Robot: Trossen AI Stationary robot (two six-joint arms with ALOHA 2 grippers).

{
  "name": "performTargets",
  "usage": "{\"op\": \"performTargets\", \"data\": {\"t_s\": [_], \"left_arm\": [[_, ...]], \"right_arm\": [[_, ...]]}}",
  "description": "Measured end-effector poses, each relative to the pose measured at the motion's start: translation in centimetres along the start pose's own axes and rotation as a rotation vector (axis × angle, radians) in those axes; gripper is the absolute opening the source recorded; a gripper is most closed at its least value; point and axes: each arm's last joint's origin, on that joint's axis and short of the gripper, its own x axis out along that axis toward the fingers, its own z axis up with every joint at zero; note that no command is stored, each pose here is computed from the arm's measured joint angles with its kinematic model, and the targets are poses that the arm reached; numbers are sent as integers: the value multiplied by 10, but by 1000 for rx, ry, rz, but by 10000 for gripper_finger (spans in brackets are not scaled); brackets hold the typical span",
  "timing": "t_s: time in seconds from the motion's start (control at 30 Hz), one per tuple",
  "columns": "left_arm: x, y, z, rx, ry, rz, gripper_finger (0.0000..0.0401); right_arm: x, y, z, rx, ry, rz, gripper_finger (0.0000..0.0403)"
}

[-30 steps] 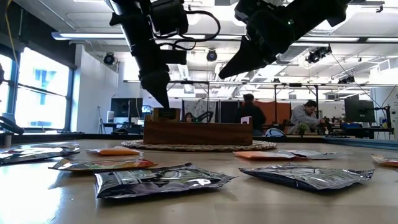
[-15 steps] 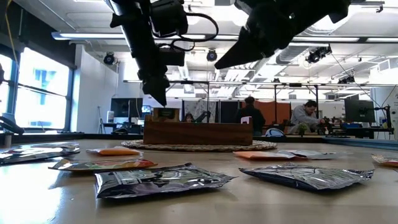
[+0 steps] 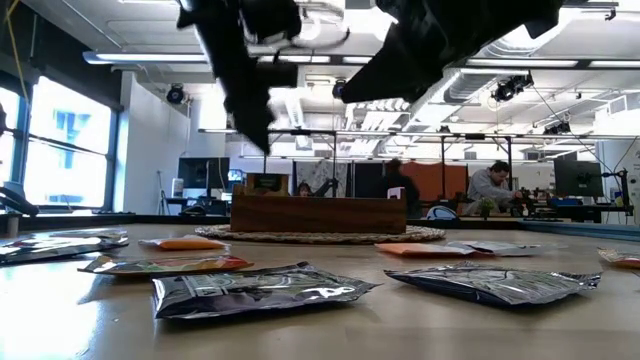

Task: Pick & Place Tea
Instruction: Put the yellow tea bag into the left section of the wooden organizer

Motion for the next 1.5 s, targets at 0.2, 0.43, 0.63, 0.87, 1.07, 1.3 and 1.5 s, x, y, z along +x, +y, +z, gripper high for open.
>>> {"op": "performTargets", "data": {"t_s": [0.2,0.43,0.63,0.87,1.07,1.3,1.5], "left_arm": [[-46,27,29,-63,25,-86,146],[-106,74,30,-93,100,-115,121],[-157,98,-9,-183,-6,-317,95],[-171,94,-83,-319,-322,-422,87],[-142,65,-121,-423,-530,-569,87],[-115,38,-139,-454,-511,-728,87],[-110,32,-139,-432,-483,-752,87]], "right_arm": [[16,-9,-11,61,50,18,116],[27,-29,9,74,-61,12,123],[27,-33,17,152,-20,59,122],[15,-9,4,255,359,84,122],[-23,14,14,274,730,17,122],[-41,36,-24,352,931,-83,122],[-49,39,-66,403,1101,-85,122]]}}
